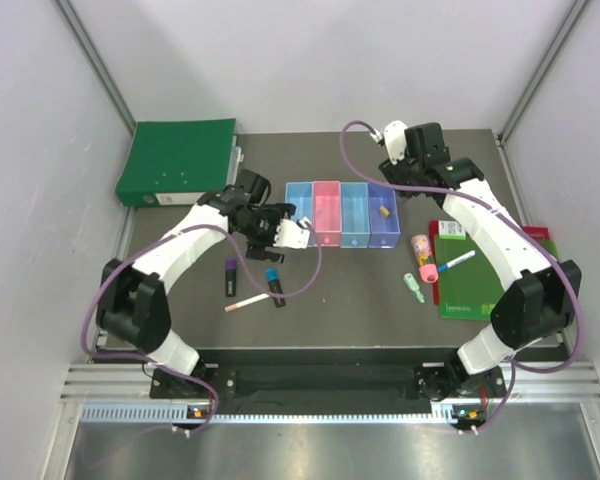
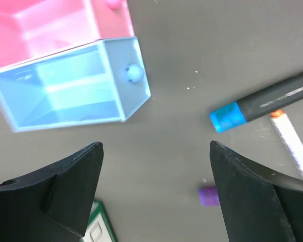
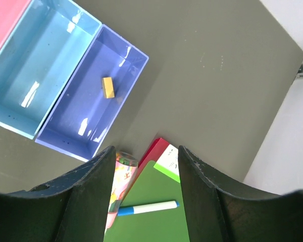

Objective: Sort the stationery into containers
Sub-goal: Pick up the pen from the center of the board.

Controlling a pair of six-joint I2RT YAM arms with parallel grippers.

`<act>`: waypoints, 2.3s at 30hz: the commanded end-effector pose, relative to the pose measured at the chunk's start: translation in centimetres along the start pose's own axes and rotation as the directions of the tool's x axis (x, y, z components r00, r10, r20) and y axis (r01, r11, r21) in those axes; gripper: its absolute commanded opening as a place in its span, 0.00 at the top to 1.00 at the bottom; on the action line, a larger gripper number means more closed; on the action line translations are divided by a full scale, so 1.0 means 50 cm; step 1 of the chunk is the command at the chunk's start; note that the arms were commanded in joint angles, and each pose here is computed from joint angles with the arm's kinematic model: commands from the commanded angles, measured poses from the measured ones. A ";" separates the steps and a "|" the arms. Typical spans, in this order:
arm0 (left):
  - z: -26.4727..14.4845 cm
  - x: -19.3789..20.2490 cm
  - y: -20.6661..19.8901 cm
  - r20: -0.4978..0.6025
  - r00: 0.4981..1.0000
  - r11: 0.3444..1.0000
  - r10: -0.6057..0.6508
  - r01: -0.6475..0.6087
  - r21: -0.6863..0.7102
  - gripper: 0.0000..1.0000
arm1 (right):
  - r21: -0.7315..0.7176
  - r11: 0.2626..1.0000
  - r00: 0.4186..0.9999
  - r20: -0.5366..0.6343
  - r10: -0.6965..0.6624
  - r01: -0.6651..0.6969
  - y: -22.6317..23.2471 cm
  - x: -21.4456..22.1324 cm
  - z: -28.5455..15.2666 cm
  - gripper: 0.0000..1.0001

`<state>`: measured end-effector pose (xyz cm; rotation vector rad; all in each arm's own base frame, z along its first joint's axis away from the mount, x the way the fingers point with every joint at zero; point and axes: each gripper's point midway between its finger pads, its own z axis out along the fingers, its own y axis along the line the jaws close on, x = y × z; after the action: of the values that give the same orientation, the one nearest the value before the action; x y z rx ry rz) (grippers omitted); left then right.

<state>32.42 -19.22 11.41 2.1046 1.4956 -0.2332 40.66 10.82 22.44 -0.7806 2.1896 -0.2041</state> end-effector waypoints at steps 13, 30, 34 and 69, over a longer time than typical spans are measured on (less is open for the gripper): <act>-0.008 0.064 -0.271 -0.108 0.961 0.960 -0.256 0.266 0.090 0.13 | 0.026 0.998 0.991 0.123 0.046 -0.050 -0.025 -0.040 -0.075 0.47; 0.083 0.138 -0.280 -0.227 0.892 0.909 -0.390 0.412 0.057 0.30 | 0.031 0.998 0.994 0.098 0.045 -0.048 -0.027 -0.022 -0.070 0.47; 0.098 0.155 -0.296 -0.266 0.876 0.897 -0.402 0.435 0.079 0.51 | 0.031 0.998 0.994 0.100 0.046 -0.049 -0.028 -0.023 -0.070 0.47; -0.155 -0.225 0.097 0.465 0.601 0.675 -0.650 0.737 -0.008 1.00 | 0.055 0.996 0.993 0.096 0.071 -0.077 -0.050 -0.006 -0.081 0.47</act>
<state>28.29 -22.34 20.24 1.3955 1.9664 -0.6331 39.42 9.12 24.38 -0.7144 2.1546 -0.2017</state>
